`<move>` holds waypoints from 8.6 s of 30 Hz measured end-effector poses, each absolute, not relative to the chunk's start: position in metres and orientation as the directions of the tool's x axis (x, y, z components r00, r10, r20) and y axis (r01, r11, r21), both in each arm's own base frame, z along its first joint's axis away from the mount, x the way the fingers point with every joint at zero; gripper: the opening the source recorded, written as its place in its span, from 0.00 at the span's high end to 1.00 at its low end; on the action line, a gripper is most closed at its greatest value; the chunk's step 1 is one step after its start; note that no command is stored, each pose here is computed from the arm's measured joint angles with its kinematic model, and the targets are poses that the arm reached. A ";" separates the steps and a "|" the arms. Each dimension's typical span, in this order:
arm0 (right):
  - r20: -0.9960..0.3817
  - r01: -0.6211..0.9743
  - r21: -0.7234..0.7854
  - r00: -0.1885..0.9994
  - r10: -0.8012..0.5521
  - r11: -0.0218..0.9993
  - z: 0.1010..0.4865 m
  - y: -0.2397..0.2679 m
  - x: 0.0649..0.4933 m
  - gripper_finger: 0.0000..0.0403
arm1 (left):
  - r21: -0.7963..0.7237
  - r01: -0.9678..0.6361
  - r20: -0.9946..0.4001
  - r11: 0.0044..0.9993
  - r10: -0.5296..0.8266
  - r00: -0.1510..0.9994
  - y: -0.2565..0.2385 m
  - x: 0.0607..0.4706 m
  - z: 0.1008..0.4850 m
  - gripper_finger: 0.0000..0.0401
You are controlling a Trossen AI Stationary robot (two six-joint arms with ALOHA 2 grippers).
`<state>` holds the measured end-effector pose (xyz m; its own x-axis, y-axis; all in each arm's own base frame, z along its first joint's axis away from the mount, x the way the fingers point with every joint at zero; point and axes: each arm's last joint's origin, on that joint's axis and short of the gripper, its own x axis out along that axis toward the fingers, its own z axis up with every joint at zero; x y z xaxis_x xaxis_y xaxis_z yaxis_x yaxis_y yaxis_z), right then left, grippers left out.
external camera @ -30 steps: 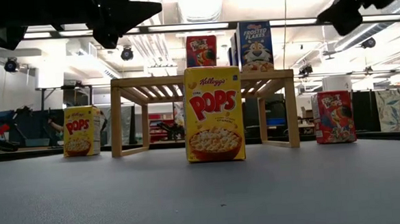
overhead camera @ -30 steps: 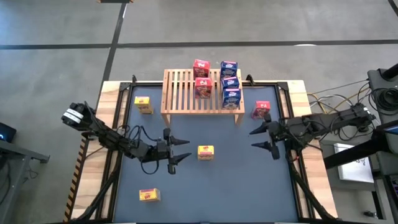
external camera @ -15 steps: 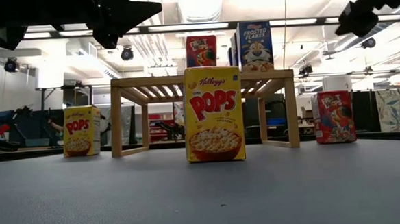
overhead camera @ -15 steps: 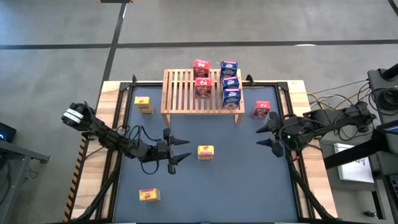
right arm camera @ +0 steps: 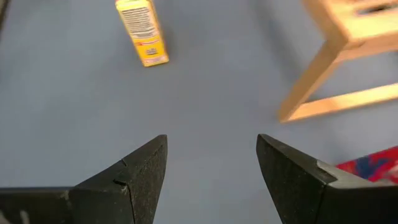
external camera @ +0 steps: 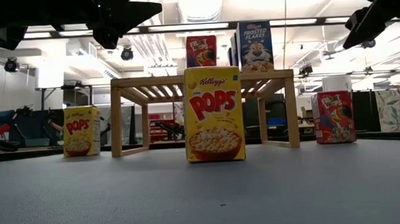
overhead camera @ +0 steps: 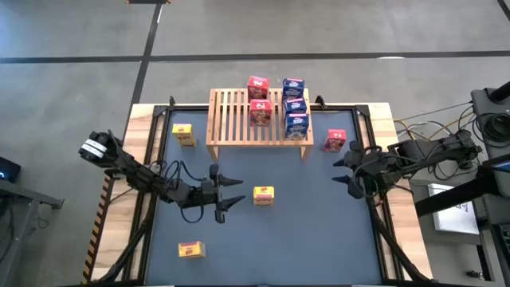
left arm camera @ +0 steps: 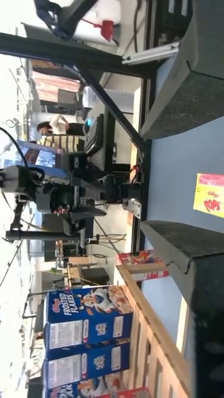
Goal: Stack cereal on shelf
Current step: Put the red cereal box on the shelf aligned with the other red cereal box
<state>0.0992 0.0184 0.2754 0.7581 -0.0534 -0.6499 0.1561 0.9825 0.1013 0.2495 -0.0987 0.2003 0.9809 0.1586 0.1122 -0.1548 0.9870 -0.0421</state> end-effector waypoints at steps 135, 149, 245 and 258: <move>-0.932 0.502 -0.162 0.205 -0.299 0.850 0.235 -0.114 0.131 0.59 | -0.111 -0.147 0.099 0.983 0.158 0.983 -0.099 0.250 0.199 0.47; -0.901 0.523 -0.006 0.367 -0.231 0.853 0.270 -0.086 0.105 0.59 | -0.115 -0.146 0.096 0.983 0.157 0.983 -0.099 0.250 0.199 0.47; -0.404 -0.094 0.240 0.895 0.188 0.966 0.343 -0.035 0.096 0.59 | -0.258 -0.192 0.120 0.947 0.228 0.966 -0.087 0.253 0.202 0.39; -0.517 -0.175 0.149 0.825 0.227 0.973 0.328 -0.013 0.169 0.59 | -0.251 -0.196 0.113 0.948 0.230 0.967 -0.087 0.254 0.201 0.39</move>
<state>0.1693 -0.0133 0.3281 0.8250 0.2273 -0.5174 -0.1745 0.9733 0.1494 0.2535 -0.0867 0.2007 0.9668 0.2295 0.1126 -0.1959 0.9480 -0.2507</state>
